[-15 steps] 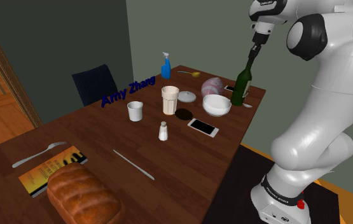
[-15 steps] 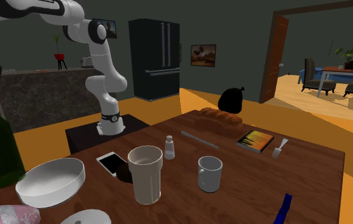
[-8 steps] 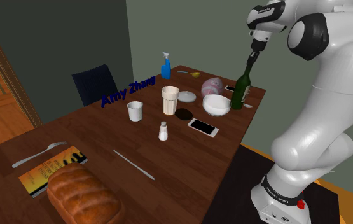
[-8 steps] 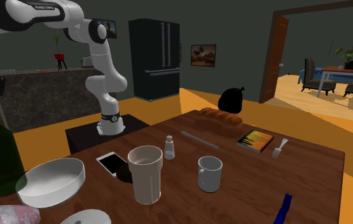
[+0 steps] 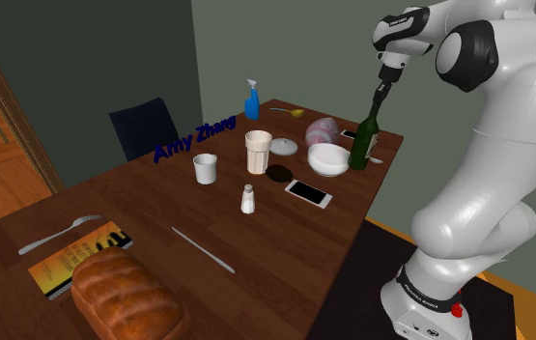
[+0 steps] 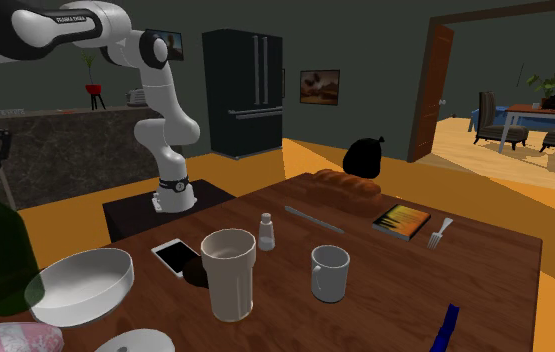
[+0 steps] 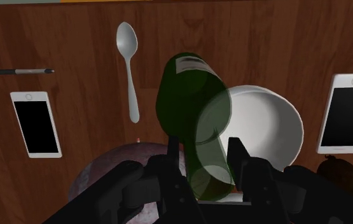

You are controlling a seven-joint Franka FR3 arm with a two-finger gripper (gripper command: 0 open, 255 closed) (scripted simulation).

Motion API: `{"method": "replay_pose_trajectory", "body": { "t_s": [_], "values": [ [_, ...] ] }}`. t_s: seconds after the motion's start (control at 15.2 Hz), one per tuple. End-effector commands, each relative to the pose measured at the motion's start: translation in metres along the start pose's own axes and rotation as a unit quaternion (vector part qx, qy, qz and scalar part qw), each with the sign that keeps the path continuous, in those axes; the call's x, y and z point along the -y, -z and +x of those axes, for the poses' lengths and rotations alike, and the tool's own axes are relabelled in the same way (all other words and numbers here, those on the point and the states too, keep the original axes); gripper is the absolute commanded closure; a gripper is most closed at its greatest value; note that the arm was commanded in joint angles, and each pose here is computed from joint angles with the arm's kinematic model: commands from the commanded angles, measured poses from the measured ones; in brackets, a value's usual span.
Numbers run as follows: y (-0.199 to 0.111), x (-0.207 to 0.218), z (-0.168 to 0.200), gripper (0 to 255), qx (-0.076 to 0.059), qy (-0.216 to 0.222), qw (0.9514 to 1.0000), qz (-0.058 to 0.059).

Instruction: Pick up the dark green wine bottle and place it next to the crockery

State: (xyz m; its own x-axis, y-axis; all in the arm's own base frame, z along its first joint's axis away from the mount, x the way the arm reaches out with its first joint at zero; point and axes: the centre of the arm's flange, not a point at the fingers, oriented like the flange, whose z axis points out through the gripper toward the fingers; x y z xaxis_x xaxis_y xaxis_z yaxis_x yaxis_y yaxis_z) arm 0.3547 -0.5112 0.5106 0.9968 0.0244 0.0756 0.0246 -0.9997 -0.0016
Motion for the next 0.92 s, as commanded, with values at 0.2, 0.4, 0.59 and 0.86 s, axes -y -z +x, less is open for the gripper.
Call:
{"method": "replay_pose_trajectory", "body": {
  "t_s": [0.2,0.4,0.59,0.86],
  "values": [
    [0.000,0.000,0.000,0,0.000,0.000,1.0000,0.000],
    [0.000,0.000,0.000,0,0.000,0.000,1.0000,0.000],
    [0.027,0.000,0.000,0,0.000,0.000,1.0000,0.000],
    [0.050,0.000,0.000,0,0.000,0.000,1.0000,0.000]
  ]
}}
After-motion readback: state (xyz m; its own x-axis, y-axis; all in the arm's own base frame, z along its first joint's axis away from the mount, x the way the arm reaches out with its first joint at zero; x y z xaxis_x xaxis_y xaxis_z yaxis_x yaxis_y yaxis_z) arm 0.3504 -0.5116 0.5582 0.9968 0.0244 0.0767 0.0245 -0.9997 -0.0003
